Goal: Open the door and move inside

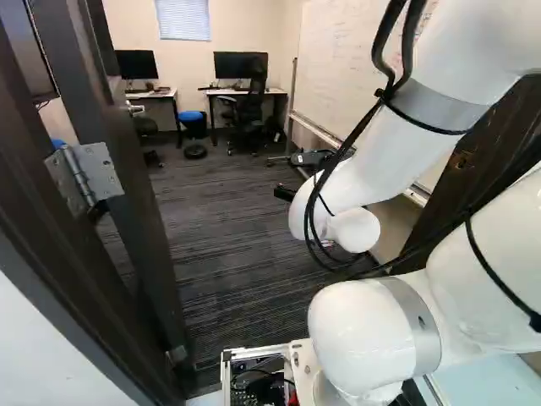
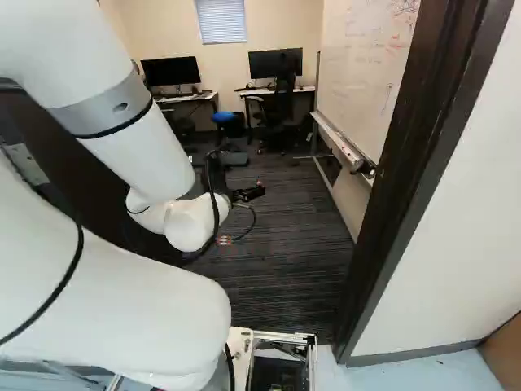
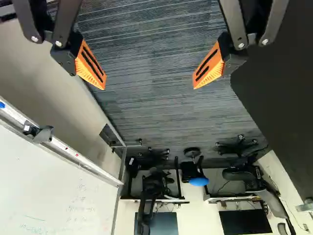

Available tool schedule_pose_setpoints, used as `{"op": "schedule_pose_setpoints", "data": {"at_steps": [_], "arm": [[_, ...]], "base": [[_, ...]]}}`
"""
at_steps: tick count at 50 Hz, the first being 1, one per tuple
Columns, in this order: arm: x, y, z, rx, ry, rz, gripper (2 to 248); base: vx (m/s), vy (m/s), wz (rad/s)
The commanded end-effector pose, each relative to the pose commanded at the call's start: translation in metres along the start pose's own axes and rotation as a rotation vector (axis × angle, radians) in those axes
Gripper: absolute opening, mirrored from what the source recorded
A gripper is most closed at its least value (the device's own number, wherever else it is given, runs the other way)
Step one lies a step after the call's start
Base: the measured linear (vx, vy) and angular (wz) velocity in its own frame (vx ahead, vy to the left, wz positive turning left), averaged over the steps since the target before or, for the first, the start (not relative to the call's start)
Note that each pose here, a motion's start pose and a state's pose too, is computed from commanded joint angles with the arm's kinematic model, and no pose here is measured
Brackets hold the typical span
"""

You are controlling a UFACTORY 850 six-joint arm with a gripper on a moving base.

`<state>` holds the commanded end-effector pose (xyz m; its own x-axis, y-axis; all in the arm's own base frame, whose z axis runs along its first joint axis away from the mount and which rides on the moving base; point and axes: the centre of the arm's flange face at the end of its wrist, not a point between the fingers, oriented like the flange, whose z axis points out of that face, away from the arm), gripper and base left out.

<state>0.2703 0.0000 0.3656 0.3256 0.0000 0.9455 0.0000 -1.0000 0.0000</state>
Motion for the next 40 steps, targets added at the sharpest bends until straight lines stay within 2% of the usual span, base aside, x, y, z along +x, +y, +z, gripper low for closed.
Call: {"op": "schedule_pose_setpoints", "data": {"at_steps": [40], "arm": [[0.0000, 0.0000, 0.0000, 0.000, 0.000, 0.000, 247]], "base": [[0.133, 0.004, -0.008]]}}
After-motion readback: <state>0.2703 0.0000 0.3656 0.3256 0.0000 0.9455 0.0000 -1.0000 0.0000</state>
